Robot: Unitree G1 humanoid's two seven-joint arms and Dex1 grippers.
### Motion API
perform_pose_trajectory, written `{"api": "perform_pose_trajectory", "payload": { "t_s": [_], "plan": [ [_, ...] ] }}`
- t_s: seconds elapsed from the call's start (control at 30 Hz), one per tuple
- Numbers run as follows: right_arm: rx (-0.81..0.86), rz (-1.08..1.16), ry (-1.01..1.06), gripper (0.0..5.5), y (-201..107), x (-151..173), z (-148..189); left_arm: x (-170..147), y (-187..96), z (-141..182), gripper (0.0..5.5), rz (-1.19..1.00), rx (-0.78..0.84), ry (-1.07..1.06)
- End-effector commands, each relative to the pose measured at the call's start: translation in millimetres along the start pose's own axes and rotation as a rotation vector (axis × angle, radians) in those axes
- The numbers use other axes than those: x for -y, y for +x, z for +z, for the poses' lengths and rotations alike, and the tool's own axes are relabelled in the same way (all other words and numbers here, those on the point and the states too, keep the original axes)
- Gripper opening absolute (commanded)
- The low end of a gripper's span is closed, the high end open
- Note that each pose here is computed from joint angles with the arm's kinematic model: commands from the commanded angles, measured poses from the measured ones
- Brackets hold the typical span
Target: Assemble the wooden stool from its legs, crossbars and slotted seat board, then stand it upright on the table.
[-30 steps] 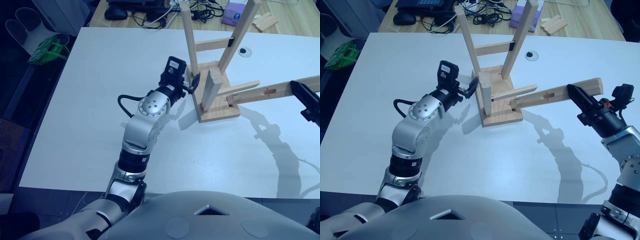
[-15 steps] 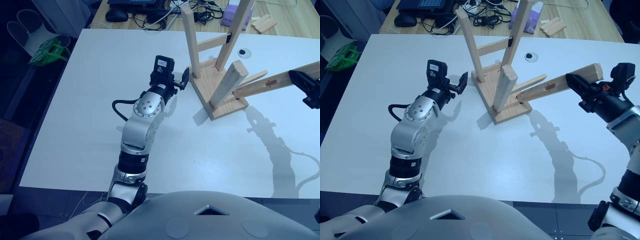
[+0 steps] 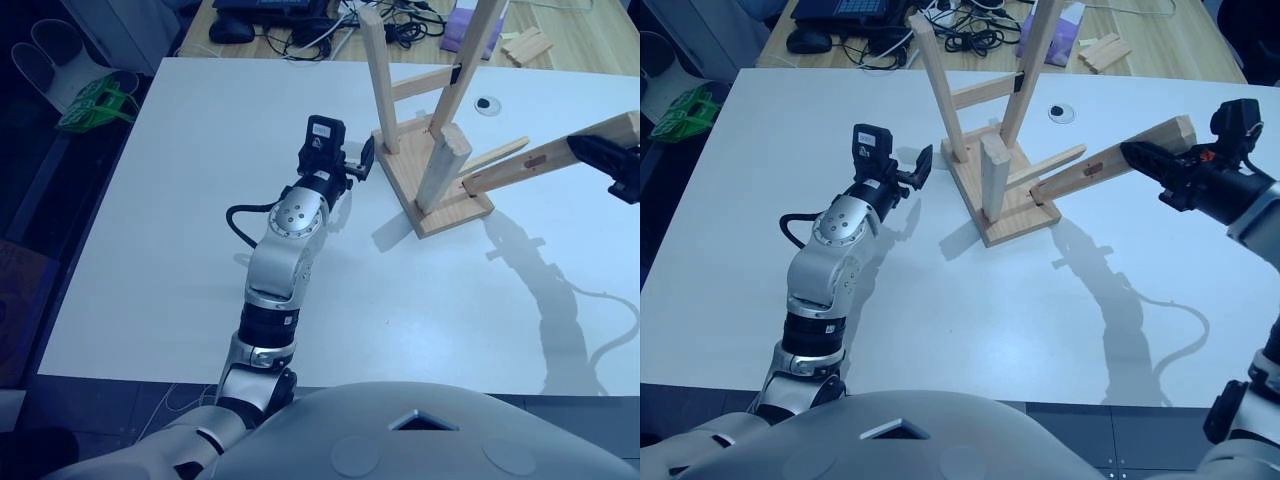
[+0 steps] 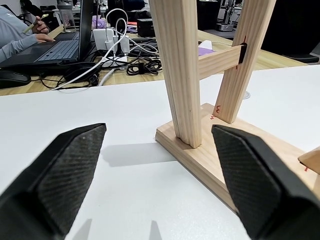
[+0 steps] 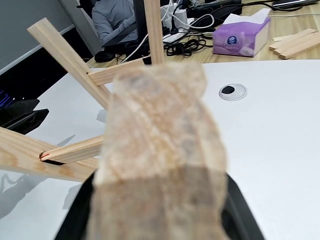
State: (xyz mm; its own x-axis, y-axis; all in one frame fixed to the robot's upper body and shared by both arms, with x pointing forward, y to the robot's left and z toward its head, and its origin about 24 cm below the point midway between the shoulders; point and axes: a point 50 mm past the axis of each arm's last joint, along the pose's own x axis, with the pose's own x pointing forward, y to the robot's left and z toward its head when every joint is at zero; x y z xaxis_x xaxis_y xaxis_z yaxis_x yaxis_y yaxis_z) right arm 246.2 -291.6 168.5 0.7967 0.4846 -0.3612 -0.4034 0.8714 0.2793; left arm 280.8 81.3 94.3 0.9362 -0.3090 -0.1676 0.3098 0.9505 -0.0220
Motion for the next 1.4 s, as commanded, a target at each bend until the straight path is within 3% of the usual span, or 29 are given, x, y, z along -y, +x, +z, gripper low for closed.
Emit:
{"api": "perform_pose_trajectory", "payload": {
  "t_s": [0.03, 0.23, 0.6, 0.77, 0.93, 1.23, 1.4],
  "plan": [
    [-0.071, 0.034, -0.016, 1.02, -2, 4, -4, 2, 1, -2, 3.91, -0.002, -0.005, 0.000],
    [-0.048, 0.030, 0.002, 1.02, -2, 13, -4, 0, 1, -3, 3.91, -0.002, -0.007, -0.002],
    [-0.184, -0.137, -0.001, 1.02, 19, 10, -19, -1, 2, -4, 3.91, -0.010, -0.009, 0.007],
    [-0.213, -0.161, 0.145, 1.02, 20, 15, -29, 0, 3, -6, 3.91, -0.019, -0.016, 0.011],
    [-0.171, -0.161, 0.204, 1.02, 27, 15, -18, 1, 3, -9, 3.91, -0.026, -0.026, 0.018],
    [-0.163, -0.136, 0.125, 1.02, 37, 6, 17, 3, 5, -12, 3.91, -0.034, -0.028, 0.028],
    [-0.178, -0.116, 0.098, 1.02, 30, -2, 21, 2, 3, -15, 3.91, -0.022, -0.029, 0.023]
  ]
}}
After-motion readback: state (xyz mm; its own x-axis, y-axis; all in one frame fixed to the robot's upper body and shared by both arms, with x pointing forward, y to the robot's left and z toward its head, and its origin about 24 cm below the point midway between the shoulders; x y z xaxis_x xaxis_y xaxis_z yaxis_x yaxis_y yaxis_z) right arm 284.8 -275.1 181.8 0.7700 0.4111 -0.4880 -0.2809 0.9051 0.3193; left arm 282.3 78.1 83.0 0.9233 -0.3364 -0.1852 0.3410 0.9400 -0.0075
